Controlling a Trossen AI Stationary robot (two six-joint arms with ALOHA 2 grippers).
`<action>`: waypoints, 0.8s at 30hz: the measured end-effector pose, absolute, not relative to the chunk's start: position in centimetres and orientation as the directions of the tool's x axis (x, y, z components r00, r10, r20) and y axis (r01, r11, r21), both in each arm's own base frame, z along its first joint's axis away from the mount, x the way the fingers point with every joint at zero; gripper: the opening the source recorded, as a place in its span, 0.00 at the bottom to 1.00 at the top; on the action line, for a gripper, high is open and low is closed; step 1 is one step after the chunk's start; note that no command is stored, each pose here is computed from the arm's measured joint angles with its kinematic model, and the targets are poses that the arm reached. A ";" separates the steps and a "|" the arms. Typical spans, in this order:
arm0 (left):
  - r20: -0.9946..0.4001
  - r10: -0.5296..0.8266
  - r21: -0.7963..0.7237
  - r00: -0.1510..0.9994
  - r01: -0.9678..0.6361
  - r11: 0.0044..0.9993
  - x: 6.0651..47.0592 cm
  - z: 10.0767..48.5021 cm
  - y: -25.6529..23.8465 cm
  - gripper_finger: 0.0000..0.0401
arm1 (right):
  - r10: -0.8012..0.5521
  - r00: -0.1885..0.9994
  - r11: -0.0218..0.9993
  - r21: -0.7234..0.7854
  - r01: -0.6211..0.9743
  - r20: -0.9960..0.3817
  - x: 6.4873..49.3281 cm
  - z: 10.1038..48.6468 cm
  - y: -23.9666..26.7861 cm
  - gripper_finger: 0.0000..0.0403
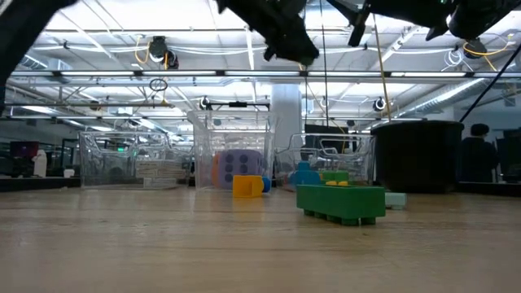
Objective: Pick & Place Toys
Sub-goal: Put the top dark green game piece into the right transparent bin
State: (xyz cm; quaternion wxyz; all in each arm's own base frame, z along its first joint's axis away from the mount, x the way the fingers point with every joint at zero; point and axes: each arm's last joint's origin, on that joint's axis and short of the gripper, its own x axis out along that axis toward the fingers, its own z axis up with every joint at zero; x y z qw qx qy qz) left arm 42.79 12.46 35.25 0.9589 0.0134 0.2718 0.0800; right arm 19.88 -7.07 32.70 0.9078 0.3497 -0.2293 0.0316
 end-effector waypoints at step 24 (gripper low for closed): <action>-0.787 -0.003 -0.064 0.617 -0.077 0.995 49.2 24.3 15.2 0.40 | -0.243 0.897 0.869 0.494 0.033 0.369 16.8 33.6 -6.3 0.52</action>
